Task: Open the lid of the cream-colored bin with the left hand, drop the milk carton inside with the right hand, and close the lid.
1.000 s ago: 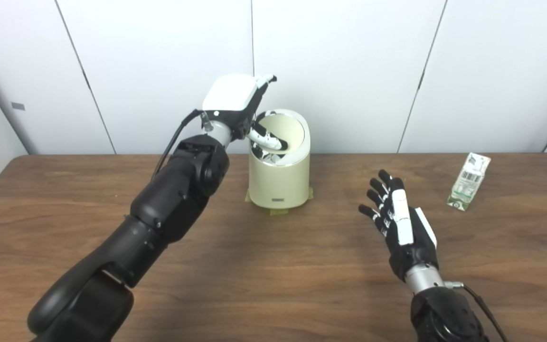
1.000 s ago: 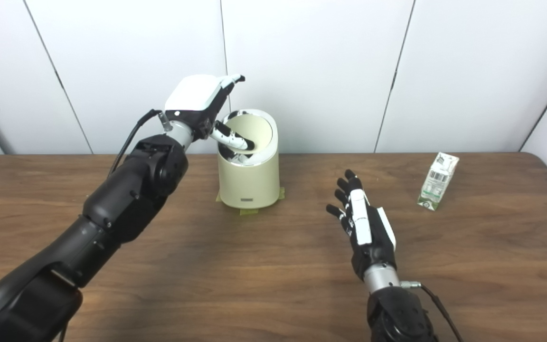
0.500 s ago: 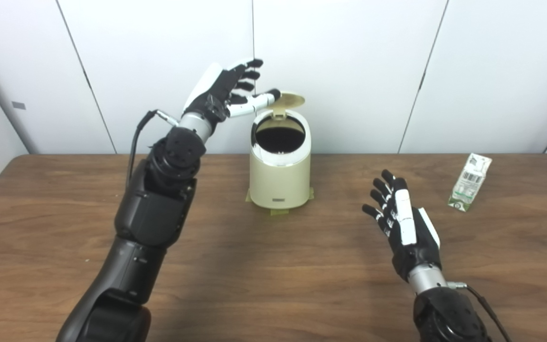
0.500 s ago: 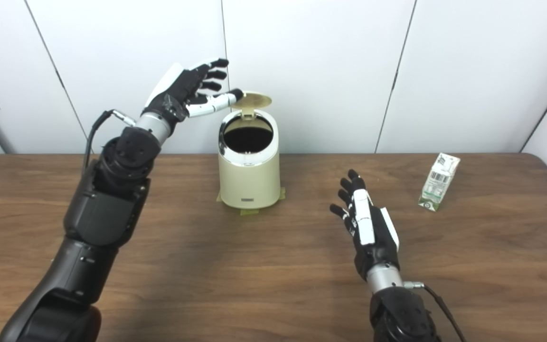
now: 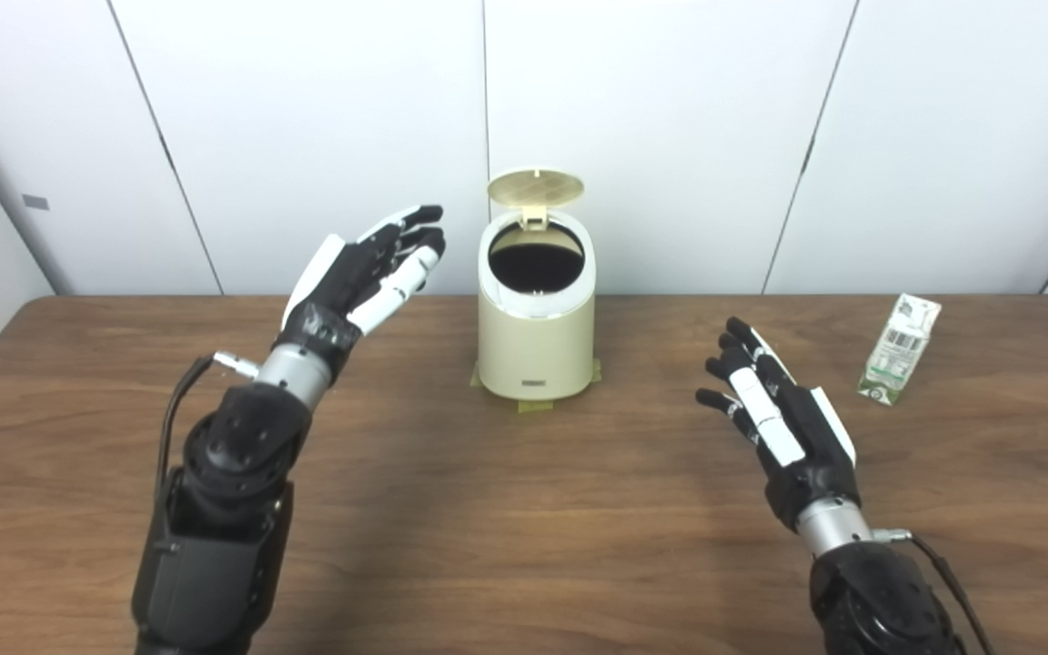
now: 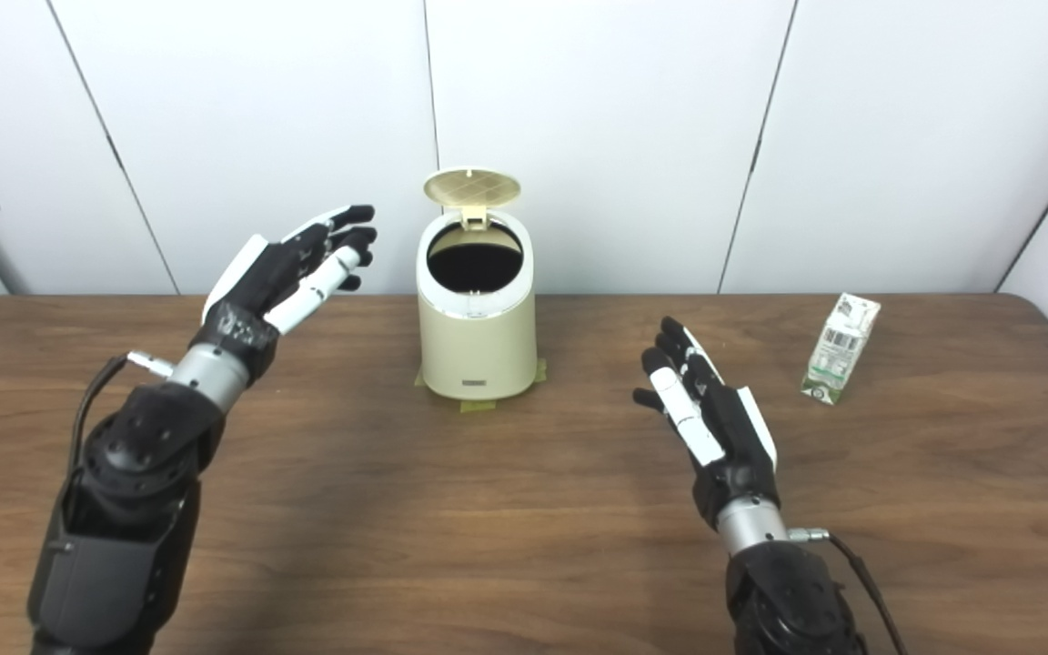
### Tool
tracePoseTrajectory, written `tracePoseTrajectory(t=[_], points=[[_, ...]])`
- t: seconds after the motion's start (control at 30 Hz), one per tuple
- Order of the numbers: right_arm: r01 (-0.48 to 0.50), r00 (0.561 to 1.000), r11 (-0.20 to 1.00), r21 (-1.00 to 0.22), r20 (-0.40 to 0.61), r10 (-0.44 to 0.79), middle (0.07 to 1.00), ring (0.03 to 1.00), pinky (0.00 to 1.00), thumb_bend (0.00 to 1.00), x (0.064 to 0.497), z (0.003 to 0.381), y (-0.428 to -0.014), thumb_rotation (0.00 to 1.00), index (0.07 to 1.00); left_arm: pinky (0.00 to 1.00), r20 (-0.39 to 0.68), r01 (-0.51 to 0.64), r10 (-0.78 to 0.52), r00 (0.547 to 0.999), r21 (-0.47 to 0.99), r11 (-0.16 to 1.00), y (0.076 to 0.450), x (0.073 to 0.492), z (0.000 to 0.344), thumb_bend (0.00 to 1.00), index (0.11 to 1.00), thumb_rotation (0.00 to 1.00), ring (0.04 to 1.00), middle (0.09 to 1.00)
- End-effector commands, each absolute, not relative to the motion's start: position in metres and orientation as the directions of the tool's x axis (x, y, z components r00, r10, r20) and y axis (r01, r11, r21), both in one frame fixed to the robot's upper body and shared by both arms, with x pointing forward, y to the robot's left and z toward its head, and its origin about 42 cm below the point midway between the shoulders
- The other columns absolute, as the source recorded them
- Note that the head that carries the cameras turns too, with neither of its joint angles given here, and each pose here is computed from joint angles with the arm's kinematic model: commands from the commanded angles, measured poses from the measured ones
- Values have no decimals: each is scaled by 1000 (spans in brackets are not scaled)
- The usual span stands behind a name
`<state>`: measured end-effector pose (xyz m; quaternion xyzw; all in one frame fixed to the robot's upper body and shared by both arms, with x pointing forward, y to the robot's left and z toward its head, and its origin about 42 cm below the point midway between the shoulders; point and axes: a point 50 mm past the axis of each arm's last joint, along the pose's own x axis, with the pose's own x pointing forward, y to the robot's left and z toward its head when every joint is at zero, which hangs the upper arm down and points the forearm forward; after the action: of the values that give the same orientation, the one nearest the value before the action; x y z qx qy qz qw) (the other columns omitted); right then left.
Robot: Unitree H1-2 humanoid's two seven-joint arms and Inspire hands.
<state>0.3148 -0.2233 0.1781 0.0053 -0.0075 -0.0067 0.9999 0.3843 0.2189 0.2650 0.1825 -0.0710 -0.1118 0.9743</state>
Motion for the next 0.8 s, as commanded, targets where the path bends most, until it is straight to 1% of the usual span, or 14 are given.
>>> tracePoseTrajectory(t=[0.0,0.07,0.1,0.13,0.17,0.23,0.3,0.33,0.5,0.53,0.6,0.7,0.77], points=[[32,989,999,19,143,-34,914,868,757,492,318,201,-225,471,903,831,157,166,-240,958,380,910,222,377,279,393,923,757,866,901],[69,986,997,46,150,-75,897,850,741,467,314,199,-231,305,875,849,144,165,-226,963,346,923,226,365,268,374,940,833,885,918],[78,985,996,53,151,-86,896,849,743,465,313,198,-233,256,871,860,141,164,-221,965,334,928,227,361,265,367,947,853,893,924],[96,984,994,47,149,-102,896,849,743,465,311,197,-239,244,870,863,135,161,-214,967,324,932,227,355,259,366,948,859,896,925],[111,982,993,36,150,-115,892,843,741,503,310,195,-246,213,870,861,129,161,-211,969,316,935,228,349,255,361,951,903,895,928],[127,979,992,16,157,-128,886,834,735,538,307,193,-258,195,866,860,121,162,-207,971,305,938,228,340,248,357,955,932,900,934],[130,978,991,3,164,-129,884,829,729,579,305,193,-267,206,860,860,111,165,-206,972,299,940,229,335,242,374,953,918,896,931],[140,977,990,-18,163,-136,881,823,727,619,302,195,-272,214,849,872,103,166,-205,973,296,940,229,332,239,382,955,925,898,931],[192,971,977,-89,163,-176,855,812,671,693,287,205,-285,186,815,904,74,175,-203,976,281,944,231,329,230,372,963,927,927,949],[216,968,969,-124,157,-196,853,811,673,703,284,206,-288,184,813,909,70,177,-204,976,282,943,232,329,230,365,965,925,931,951],[257,962,945,-201,150,-229,827,802,705,725,278,207,-293,218,800,913,66,181,-206,976,273,945,234,330,229,376,965,920,937,954],[297,952,922,-249,152,-266,839,800,742,733,274,208,-303,188,812,920,61,189,-212,975,264,946,238,334,229,375,959,909,934,951],[322,945,898,-298,158,-286,838,794,715,733,275,209,-312,165,817,937,51,195,-215,975,257,947,240,336,227,361,964,915,940,960]])
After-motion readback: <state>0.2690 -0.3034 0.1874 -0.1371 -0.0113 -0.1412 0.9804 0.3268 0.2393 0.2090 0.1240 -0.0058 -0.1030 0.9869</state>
